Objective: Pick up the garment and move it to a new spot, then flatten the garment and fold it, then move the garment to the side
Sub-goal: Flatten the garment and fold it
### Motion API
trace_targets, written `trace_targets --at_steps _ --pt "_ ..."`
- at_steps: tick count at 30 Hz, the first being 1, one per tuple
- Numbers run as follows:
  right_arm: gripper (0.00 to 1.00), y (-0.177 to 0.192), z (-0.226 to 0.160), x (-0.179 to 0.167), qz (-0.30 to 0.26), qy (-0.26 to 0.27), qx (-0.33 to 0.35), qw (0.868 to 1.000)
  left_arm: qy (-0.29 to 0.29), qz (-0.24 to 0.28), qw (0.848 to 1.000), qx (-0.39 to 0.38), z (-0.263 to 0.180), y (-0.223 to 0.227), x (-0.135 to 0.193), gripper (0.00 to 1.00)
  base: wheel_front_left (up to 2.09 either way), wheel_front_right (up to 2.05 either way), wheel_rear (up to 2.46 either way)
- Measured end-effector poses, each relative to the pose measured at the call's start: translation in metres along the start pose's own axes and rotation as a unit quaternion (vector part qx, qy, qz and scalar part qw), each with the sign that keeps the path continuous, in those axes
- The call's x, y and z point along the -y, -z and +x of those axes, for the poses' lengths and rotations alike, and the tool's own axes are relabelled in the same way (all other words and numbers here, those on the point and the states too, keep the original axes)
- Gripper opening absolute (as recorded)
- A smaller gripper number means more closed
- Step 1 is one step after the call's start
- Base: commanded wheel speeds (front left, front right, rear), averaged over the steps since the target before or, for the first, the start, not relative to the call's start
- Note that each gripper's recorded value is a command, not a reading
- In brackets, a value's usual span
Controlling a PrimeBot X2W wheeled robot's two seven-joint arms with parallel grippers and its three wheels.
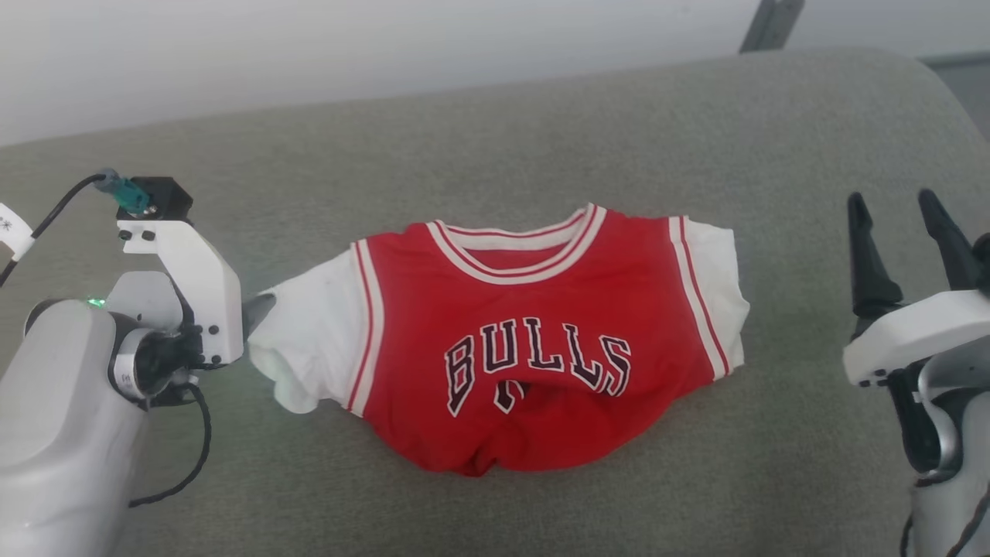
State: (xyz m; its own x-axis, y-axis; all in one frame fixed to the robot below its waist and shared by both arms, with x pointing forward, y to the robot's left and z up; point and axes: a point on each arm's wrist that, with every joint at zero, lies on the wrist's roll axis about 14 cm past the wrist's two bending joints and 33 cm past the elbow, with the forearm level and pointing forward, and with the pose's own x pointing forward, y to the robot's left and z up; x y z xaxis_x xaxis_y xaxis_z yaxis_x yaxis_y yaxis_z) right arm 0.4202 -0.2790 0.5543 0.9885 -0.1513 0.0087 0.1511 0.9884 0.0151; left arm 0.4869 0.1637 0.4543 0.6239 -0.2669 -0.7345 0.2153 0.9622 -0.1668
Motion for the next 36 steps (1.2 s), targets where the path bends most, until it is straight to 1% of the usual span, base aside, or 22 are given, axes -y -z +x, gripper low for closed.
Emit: trace_targets --at_steps 2,3,7,12,14,18,19,20,23,26,29,33,34,36 --pt "1.0 -0.001 0.0 -0.001 0.0 0.001 0.011 1.0 -0.004 -0.004 1.0 -0.026 0.01 0.007 -0.001 1.0 0.0 0.0 0.0" --pt "1.0 -0.001 0.0 -0.002 0.001 0.002 0.016 1.0 -0.01 -0.013 0.998 -0.055 0.019 0.016 -0.003 1.0 0.0 0.0 0.0" --pt "1.0 0.008 0.0 -0.001 0.004 0.006 0.009 1.0 -0.021 -0.023 0.995 -0.097 0.033 0.03 -0.007 1.0 0.0 0.0 0.0" --pt "1.0 0.017 0.003 -0.002 0.004 0.007 -0.002 1.0 -0.029 -0.032 0.99 -0.132 0.047 0.043 -0.011 1.0 0.0 0.0 0.0" --pt "1.0 0.019 0.006 -0.003 0.003 0.005 -0.007 1.0 -0.028 -0.039 0.989 -0.14 0.051 0.046 -0.012 1.0 0.0 0.0 0.0" --pt "1.0 0.024 0.011 -0.006 0.001 -0.001 -0.016 1.0 -0.021 -0.037 0.988 -0.146 0.06 0.047 -0.013 1.0 0.0 0.0 0.0" --pt "1.0 0.025 0.012 -0.006 0.0 -0.002 -0.018 1.0 -0.021 -0.037 0.988 -0.147 0.062 0.048 -0.014 0.79 0.0 0.0 0.0" --pt "1.0 0.025 0.014 -0.007 -0.001 -0.004 -0.019 1.0 -0.019 -0.036 0.987 -0.154 0.064 0.05 -0.014 0.0 0.0 0.0 0.0" --pt "1.0 0.027 0.019 -0.009 0.002 -0.009 -0.027 1.0 -0.02 -0.042 0.987 -0.157 0.067 0.05 -0.018 0.0 0.0 0.0 0.0" --pt "1.0 0.034 0.024 -0.017 0.003 -0.024 -0.047 0.999 -0.016 -0.042 0.986 -0.159 0.068 0.051 -0.017 0.0 0.0 0.0 0.0" --pt "1.0 0.047 0.031 -0.023 0.009 -0.038 -0.087 0.995 -0.015 -0.043 0.986 -0.158 0.068 0.05 -0.018 0.0 0.0 0.0 0.0" --pt "1.0 0.072 0.042 -0.03 0.005 -0.059 -0.158 0.986 -0.018 -0.049 0.987 -0.153 0.066 0.049 -0.022 0.0 0.0 0.0 0.0" --pt "1.0 0.079 0.045 -0.032 0.01 -0.064 -0.177 0.982 -0.018 -0.05 0.987 -0.152 0.066 0.048 -0.022 0.0 0.0 0.0 0.0" --pt "1.0 0.093 0.05 -0.037 -0.001 -0.078 -0.218 0.973 -0.017 -0.053 0.987 -0.148 0.066 0.047 -0.023 0.0 0.0 0.0 0.0"
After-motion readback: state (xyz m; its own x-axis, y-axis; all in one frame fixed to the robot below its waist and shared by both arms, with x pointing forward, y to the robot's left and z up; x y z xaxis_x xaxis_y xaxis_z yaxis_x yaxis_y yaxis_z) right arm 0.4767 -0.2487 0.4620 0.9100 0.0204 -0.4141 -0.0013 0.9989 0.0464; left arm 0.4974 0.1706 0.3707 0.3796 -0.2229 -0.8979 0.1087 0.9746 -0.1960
